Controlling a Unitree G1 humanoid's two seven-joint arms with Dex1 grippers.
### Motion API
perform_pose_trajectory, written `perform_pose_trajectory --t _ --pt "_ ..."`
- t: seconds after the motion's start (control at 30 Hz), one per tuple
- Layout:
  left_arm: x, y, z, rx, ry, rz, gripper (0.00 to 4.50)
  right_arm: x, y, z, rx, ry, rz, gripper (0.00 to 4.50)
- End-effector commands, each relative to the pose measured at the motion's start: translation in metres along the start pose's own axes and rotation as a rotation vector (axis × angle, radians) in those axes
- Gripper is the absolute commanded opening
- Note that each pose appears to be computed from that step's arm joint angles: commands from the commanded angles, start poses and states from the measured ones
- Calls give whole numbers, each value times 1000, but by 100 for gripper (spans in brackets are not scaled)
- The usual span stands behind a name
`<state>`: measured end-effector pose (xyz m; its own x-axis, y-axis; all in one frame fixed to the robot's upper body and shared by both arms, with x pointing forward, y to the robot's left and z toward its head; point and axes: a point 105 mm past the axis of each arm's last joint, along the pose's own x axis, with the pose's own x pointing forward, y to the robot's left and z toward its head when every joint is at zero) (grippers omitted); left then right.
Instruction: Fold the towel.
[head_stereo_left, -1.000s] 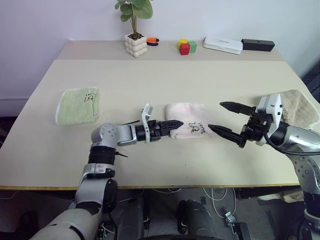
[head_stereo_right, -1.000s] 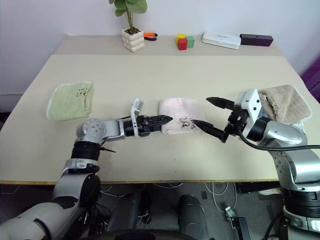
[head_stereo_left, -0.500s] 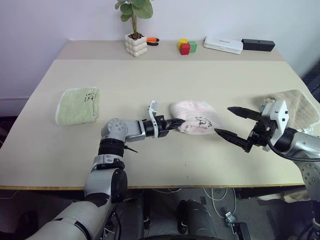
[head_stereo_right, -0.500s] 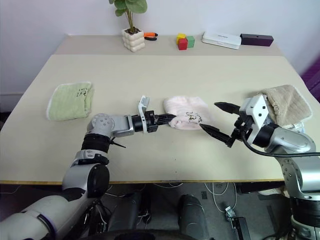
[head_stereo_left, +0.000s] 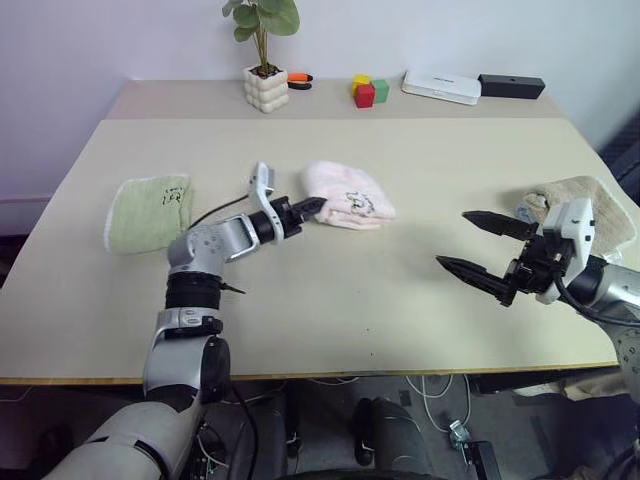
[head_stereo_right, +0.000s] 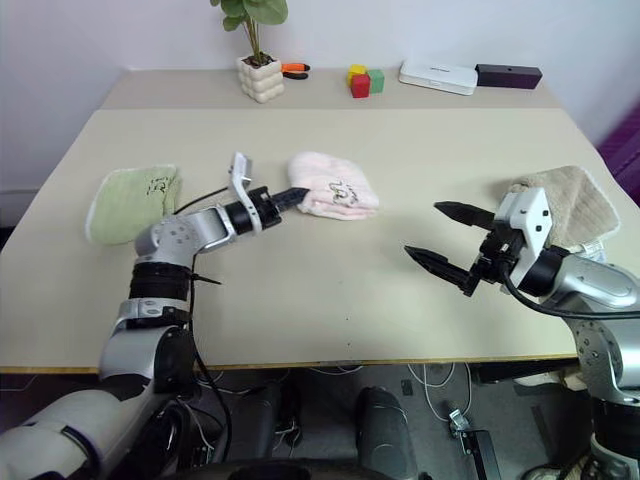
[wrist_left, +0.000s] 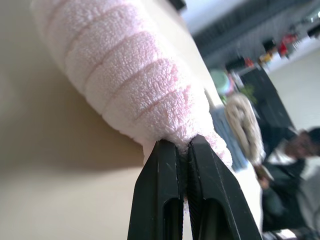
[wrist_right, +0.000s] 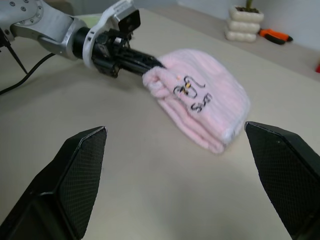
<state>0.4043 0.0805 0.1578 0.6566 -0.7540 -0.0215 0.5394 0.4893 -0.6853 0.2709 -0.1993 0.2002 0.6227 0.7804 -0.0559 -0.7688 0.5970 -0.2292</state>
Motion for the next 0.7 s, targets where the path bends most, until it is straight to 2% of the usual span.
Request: perform_pose_trajectory --t 0.03,0.17,0.23,0.33,0.47,0.53,0.7 --pt "-19 -7 50 165 -147 15 2 6 2 14 -33 -45 28 450" --pt "-44 -8 93 243 -277 54 2 10 2 18 -14 -74 53 450" --pt "-66 -7 123 302 -363 109 2 12 4 18 5 -85 76 450" --pt "-90 -8 148 389 -431 161 2 15 6 19 17 -93 101 450" --pt "-110 -13 162 444 -473 178 2 20 5 19 20 -97 117 450" --pt "-130 -9 173 476 -514 240 2 23 5 20 20 -100 131 450" --pt "-165 -4 177 512 -579 316 2 26 1 20 22 -99 151 450"
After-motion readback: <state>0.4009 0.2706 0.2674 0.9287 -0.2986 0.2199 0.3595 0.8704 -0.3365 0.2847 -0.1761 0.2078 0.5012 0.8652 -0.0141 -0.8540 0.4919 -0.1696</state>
